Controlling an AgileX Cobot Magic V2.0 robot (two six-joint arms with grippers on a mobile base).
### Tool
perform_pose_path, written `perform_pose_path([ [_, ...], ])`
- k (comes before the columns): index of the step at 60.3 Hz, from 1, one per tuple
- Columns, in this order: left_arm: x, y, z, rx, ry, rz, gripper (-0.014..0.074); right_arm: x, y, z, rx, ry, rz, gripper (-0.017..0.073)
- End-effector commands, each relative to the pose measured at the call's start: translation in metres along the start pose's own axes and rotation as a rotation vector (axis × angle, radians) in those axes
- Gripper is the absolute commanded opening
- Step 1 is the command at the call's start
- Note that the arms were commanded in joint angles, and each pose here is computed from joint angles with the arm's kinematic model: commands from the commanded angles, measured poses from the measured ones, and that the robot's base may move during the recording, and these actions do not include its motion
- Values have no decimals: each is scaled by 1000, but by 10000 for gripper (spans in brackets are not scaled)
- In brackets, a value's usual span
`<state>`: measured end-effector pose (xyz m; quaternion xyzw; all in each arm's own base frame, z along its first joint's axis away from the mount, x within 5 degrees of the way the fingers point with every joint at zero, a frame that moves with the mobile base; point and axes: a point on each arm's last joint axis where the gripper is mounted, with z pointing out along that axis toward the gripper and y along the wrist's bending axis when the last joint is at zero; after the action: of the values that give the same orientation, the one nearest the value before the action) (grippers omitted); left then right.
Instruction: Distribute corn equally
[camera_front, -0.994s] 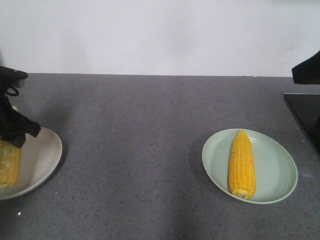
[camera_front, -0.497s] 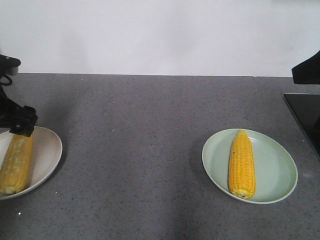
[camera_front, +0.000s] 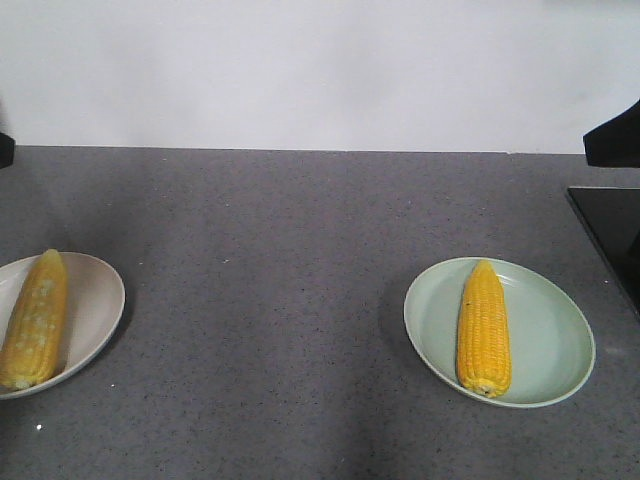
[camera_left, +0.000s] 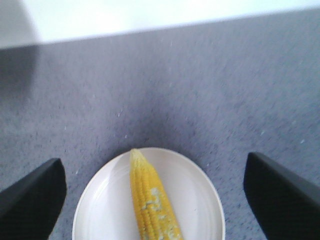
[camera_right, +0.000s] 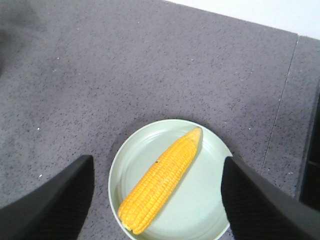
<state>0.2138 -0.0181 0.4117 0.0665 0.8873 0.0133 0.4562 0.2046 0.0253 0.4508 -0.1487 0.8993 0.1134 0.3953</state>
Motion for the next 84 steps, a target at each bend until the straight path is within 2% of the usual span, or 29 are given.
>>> perform_pose_path([
  [1,3,0,-30,7,-207,-33,674,1,3,-12,48,-128,-19,522],
  [18,58,-4,-66,5,-476,-45,658,59,0,-2,196,-245,-32,522],
  [29,99,-7,-70,4,-531,-45,629,105,3,5,250,-330,-60,513],
  [36,118,-8,-71,3,-562,-45,582,129,5,7,286,-397,-66,473],
  [47,131,-9,-71,2,-576,-45,424,150,5,9,324,-474,-66,320],
  [54,131,-9,-70,0,-573,-42,262,152,6,8,326,-484,-67,171],
  [62,132,-9,-70,0,-568,-42,34,152,6,8,326,-484,-67,1],
  [64,132,-9,-70,0,-568,-41,-10,152,6,8,326,-484,-66,-16],
  [84,132,-9,-70,0,-567,-42,-8,153,6,8,324,-480,-64,-10],
])
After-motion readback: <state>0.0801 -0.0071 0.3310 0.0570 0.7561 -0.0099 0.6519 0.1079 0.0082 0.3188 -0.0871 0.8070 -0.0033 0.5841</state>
